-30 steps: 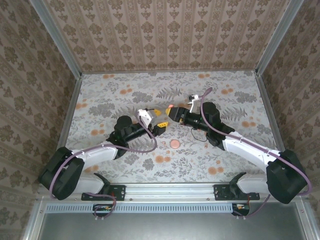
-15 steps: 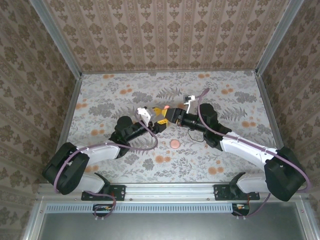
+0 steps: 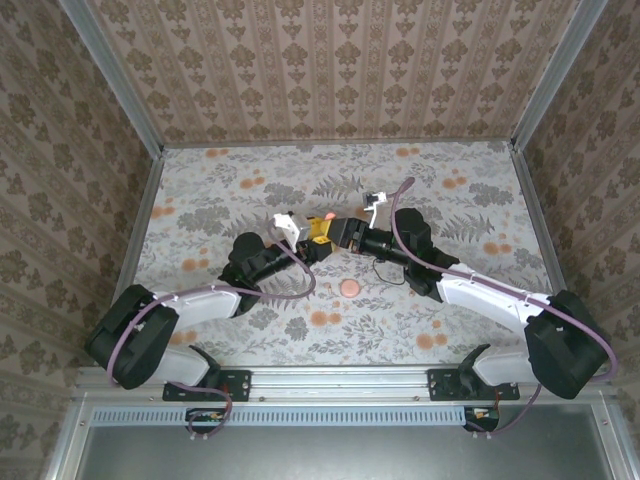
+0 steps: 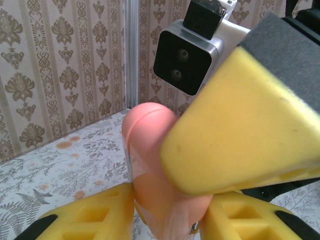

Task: Insert wireless bluetooth earbuds into charging case

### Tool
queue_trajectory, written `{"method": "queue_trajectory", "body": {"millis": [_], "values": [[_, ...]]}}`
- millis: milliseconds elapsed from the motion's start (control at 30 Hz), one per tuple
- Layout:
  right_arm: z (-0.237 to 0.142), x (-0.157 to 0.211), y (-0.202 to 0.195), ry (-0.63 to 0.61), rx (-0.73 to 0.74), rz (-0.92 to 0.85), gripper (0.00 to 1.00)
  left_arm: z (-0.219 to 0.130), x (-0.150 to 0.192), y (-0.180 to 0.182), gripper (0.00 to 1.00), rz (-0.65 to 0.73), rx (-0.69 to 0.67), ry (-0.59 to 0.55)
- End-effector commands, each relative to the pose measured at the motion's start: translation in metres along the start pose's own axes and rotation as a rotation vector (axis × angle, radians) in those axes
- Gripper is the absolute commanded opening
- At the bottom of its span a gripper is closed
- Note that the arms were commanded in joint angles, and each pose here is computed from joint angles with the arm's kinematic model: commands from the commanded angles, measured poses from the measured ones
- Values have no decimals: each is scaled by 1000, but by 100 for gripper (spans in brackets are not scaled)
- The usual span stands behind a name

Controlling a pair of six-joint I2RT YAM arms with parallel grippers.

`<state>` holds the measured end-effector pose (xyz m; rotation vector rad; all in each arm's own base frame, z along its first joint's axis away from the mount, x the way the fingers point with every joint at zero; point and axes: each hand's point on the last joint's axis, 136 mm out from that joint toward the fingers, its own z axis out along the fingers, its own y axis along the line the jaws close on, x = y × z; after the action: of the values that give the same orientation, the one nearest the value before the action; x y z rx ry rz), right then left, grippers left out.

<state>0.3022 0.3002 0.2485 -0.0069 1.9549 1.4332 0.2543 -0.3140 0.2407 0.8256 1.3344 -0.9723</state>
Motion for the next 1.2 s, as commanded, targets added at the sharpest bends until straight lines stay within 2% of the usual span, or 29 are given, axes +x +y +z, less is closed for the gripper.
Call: {"method": "queue_trajectory", "body": {"millis": [0,267,400,533,767,933,1067,1167], "values": [[0,6,-1,11,5,-8,49,5,-25,-14,33,-11,74,-51],[-3,6,-1,9,20,-27,52,-1,-26,-18,26,-31,75,-38],[-19,-2,6,-11,72,-128,75,-4,-23,-21,21,-18,86,-6],[-42,-7,9,-12,134,-320,82,-8,-18,-24,20,-24,111,22],[-72,-6,24,37,25,-702,82,-12,-29,-40,20,-67,244,8],[-82,0,30,164,-106,-912,76,-17,-36,-52,21,-77,332,6],[-89,11,39,215,-257,-1056,71,-23,-43,-59,21,-66,363,-11],[-87,13,43,248,-311,-1079,69,-27,-48,-64,21,-54,384,-18]]}}
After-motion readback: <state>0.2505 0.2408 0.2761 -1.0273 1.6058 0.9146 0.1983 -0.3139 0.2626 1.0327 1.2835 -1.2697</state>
